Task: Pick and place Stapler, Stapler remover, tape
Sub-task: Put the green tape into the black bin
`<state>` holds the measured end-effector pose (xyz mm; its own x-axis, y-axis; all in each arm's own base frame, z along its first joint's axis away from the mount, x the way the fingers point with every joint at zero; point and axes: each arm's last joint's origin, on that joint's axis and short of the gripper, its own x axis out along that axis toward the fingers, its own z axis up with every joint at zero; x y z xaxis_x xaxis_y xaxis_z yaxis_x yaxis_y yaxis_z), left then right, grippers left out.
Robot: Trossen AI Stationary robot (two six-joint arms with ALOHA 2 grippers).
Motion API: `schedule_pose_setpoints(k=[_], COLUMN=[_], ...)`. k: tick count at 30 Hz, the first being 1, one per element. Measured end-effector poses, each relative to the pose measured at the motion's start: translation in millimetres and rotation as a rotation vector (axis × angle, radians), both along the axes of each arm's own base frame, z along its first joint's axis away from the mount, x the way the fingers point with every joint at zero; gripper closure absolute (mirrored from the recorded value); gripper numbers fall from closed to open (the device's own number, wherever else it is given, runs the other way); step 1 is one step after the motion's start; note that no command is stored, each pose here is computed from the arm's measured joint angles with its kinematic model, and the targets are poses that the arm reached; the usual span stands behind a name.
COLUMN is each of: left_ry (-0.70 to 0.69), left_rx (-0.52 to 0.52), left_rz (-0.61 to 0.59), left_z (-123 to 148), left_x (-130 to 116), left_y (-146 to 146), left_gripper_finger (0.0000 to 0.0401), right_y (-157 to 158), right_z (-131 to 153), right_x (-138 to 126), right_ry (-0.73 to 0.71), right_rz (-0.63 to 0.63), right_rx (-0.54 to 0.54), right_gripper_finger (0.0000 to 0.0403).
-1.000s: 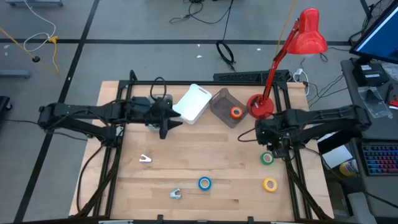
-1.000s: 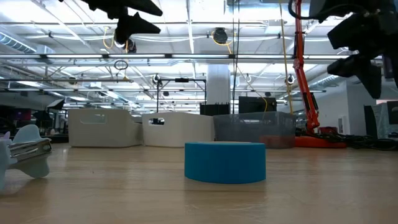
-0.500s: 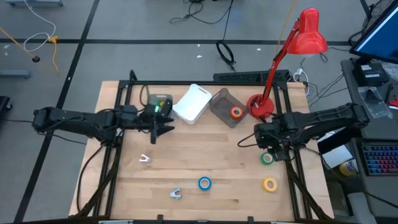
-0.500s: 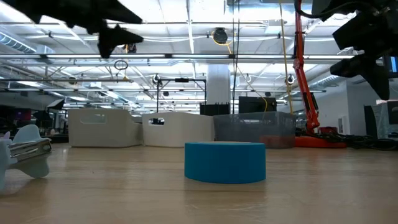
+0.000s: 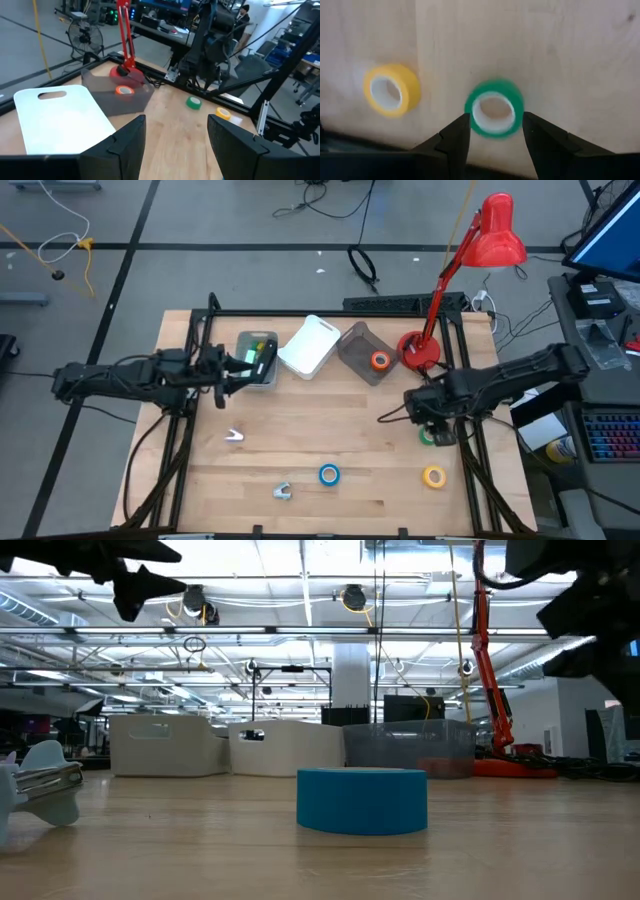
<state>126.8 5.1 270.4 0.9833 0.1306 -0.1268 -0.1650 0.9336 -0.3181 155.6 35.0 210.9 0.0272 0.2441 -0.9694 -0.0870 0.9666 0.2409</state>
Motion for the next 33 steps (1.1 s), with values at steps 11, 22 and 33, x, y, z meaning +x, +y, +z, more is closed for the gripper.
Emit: schedule_pose_setpoints(k=[11,22,33], left_ry=[0.007,0.004,-0.005], left_rx=[-0.03,-0.049,-0.08], left_rz=[0.017,0.02,0.024], left_z=[-1,-1,-1], left_x=[0,0,0], left_y=[-1,-1,-1], left_gripper_finger=[0.0187,0.0187,0.0187], right_y=[-2,-4,-3], right_z=[-45,-54,-66], right_x=[-10,-14,-17], right_ry=[0.114,0.149,0.159], right_rz=[-0.096,-0.23,-0.319], right_rx=[-0.02,-0.072,-0.019], right_gripper_finger=[0.023,0.0233,0.0244])
